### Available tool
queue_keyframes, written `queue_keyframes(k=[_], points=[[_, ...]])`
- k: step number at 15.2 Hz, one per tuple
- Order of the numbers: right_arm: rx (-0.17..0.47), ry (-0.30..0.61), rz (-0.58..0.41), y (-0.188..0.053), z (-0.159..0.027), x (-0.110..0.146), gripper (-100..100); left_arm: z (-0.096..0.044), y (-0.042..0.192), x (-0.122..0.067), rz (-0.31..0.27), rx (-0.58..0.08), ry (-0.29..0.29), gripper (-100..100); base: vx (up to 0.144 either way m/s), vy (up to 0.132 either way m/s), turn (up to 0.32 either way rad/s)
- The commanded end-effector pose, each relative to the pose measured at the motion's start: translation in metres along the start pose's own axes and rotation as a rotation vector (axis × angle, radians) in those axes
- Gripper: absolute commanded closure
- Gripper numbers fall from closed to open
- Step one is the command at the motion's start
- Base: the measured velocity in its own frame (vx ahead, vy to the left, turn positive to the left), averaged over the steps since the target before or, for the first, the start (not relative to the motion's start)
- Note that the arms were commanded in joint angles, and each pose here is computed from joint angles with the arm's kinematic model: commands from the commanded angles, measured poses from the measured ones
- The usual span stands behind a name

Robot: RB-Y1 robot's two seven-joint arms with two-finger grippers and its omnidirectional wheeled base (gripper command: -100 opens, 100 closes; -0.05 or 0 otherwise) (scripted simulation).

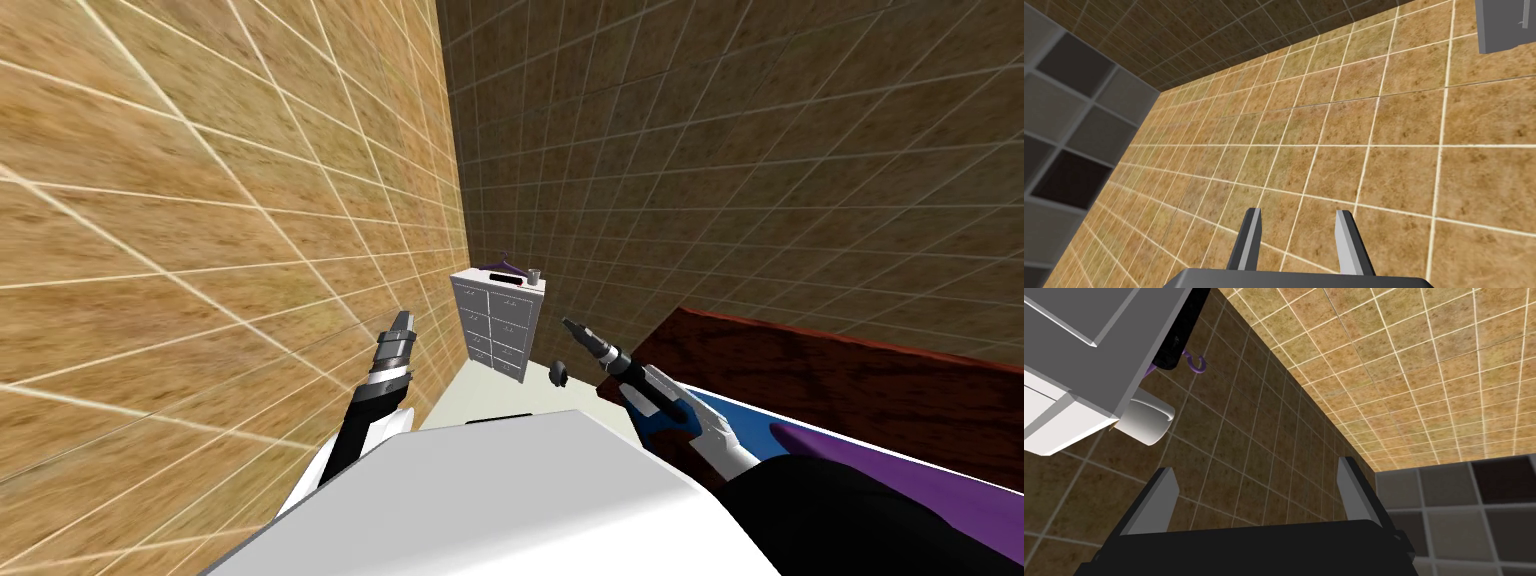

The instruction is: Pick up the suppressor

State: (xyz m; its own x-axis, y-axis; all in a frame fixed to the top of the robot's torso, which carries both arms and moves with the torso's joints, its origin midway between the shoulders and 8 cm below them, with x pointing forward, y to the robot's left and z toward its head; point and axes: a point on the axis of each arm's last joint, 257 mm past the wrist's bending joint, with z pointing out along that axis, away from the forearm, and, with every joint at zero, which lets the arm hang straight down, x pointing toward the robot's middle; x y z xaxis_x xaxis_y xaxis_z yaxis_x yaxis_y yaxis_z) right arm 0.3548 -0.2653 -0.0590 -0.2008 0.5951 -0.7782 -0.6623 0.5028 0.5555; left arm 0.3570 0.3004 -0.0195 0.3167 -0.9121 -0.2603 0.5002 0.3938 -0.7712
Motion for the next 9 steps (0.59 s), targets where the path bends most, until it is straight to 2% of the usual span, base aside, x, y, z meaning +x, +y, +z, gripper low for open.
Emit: queue_keyframes(k=[1, 3, 4, 5, 7, 8, 9], points=[[0.004, 0.047, -0.012, -0.007, -0.005, 0.0, -100, 0.0, 0.0, 0.0, 0.0, 0.0, 0.0, 0, -0.088, -0.082, 0.096], [0.003, 0.076, -0.025, -0.006, -0.004, 0.001, -100, 0.0, 0.0, 0.0, 0.0, 0.0, 0.0, 0, -0.062, -0.046, 0.027], [0.015, 0.106, -0.027, -0.016, -0.011, -0.002, -100, 0.0, 0.0, 0.0, 0.0, 0.0, 0.0, 0, -0.06, -0.04, 0.087], [0.014, 0.126, -0.036, -0.016, -0.011, -0.001, -100, 0.0, 0.0, 0.0, 0.0, 0.0, 0.0, 0, -0.034, -0.032, 0.093], [0.012, 0.155, -0.05, -0.016, -0.01, -0.001, -100, 0.0, 0.0, 0.0, 0.0, 0.0, 0.0, 0, -0.006, -0.02, 0.016], [0.026, 0.185, -0.052, -0.026, -0.017, -0.005, -100, 0.0, 0.0, 0.0, 0.0, 0.0, 0.0, 0, -0.013, -0.013, 0.048], [0.025, 0.204, -0.061, -0.025, -0.017, -0.005, -100, 0.0, 0.0, 0.0, 0.0, 0.0, 0.0, 0, -0.03, -0.03, 0.088]])
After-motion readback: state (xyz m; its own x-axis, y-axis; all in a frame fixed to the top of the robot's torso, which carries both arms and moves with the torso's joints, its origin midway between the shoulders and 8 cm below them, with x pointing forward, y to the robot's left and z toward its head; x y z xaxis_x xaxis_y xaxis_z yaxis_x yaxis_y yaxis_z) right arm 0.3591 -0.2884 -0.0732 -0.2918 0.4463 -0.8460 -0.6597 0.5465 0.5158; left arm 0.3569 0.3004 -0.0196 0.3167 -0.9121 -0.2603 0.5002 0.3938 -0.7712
